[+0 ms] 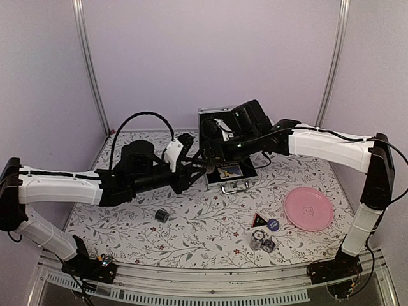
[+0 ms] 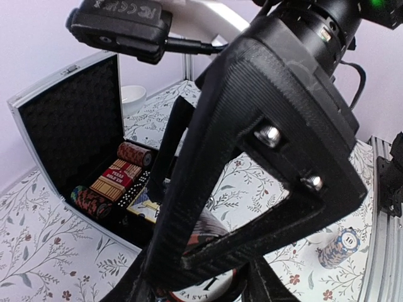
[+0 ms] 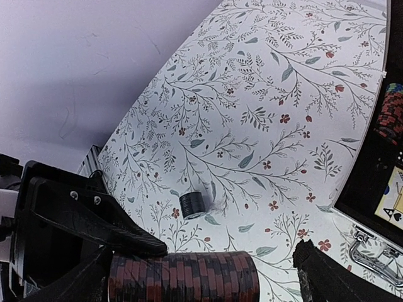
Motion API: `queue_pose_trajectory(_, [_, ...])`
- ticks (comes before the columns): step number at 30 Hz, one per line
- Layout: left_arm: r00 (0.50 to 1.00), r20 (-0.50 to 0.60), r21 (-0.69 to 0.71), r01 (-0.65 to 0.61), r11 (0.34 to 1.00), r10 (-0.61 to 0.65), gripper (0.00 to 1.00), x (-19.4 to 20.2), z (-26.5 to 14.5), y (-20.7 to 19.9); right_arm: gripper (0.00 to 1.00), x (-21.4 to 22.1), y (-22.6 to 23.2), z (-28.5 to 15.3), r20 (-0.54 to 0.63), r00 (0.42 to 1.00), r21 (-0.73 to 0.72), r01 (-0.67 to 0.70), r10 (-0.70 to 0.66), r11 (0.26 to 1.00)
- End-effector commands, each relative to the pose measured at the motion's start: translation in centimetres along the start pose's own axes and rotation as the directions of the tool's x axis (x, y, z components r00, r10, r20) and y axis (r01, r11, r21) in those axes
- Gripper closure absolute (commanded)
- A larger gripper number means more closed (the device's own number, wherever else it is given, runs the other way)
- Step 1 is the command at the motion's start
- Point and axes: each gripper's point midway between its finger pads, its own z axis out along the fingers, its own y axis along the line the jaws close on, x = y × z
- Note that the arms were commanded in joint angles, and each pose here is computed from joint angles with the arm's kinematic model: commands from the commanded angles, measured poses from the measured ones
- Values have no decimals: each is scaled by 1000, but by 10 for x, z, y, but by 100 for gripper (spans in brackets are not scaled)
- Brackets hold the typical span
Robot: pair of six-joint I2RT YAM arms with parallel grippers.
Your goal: Pack up texas hold em set
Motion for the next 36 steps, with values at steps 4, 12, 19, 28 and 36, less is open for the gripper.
queue_pose_trajectory(4, [990,131,-55,-51,997,58,100,-35,-6,-7,12,5,5,10,-29,999,-45,-39,37,998])
queue_pose_trajectory(12, [987,146,-95,-49,994,63,100,-34,-8,-4,17,7,19,13,-46,998,-134,-52,47,990])
queue_pose_trajectory(19, [984,166,-108,-44,993,62,100,-34,-13,-5,10,6,22,12,-49,998,-149,-43,36,988])
queue_pose_trajectory(28, [983,171,-130,-49,990,71,100,-33,-17,-3,19,6,20,15,-47,998,-149,-50,44,988])
queue_pose_trajectory(36, [980,181,-164,-48,985,78,100,-34,-22,1,8,13,26,17,-77,996,-197,-51,37,979])
